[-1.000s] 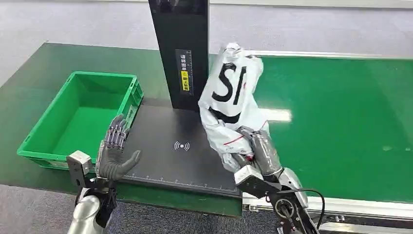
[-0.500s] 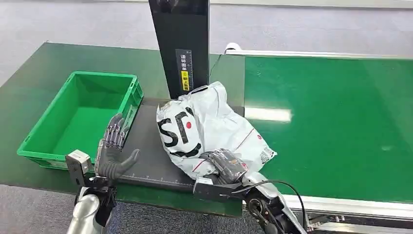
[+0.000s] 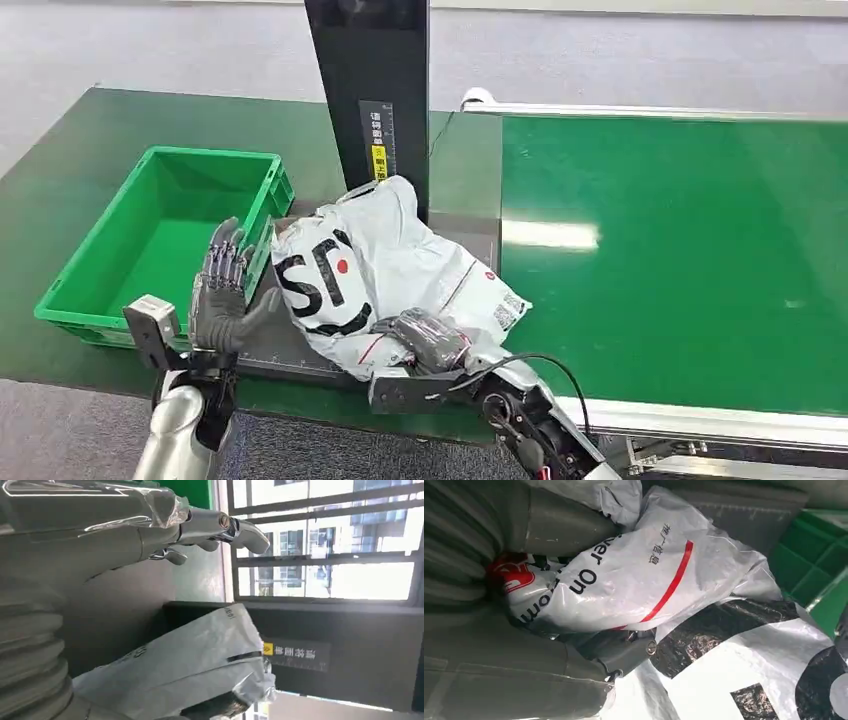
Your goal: Moved the parcel from conveyor to table for the left to box.
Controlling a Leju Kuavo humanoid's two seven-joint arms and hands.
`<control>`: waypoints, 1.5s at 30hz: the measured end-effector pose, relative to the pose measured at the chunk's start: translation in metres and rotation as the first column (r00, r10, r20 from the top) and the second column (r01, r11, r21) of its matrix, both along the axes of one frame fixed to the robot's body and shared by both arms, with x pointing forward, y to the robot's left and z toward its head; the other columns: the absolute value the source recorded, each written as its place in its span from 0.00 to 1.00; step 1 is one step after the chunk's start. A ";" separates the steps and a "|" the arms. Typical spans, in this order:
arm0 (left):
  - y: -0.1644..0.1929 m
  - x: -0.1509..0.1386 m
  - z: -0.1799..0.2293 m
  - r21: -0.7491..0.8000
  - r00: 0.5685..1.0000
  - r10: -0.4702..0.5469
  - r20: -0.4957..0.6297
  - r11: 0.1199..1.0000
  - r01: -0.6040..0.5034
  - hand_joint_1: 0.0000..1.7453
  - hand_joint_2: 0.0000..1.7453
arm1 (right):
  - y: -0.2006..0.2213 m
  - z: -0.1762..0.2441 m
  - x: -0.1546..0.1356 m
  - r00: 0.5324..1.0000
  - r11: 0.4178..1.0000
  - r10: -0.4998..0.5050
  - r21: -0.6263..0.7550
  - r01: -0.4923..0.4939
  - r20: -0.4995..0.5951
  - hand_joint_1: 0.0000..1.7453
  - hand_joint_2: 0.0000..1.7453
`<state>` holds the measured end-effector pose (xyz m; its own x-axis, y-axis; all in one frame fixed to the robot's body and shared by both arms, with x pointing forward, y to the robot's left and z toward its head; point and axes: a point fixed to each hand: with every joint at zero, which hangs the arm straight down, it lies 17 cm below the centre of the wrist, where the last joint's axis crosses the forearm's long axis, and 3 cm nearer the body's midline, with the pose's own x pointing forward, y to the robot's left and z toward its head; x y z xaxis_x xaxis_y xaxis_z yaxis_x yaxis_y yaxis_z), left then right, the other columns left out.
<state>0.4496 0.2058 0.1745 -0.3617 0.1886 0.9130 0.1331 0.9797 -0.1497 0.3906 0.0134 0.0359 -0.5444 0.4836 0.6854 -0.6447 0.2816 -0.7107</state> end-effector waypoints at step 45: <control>0.070 -0.036 0.047 -0.007 0.908 0.367 0.201 0.928 -0.374 0.00 1.00 | -0.039 0.078 0.004 0.972 0.770 -0.154 0.595 0.231 -0.178 0.00 1.00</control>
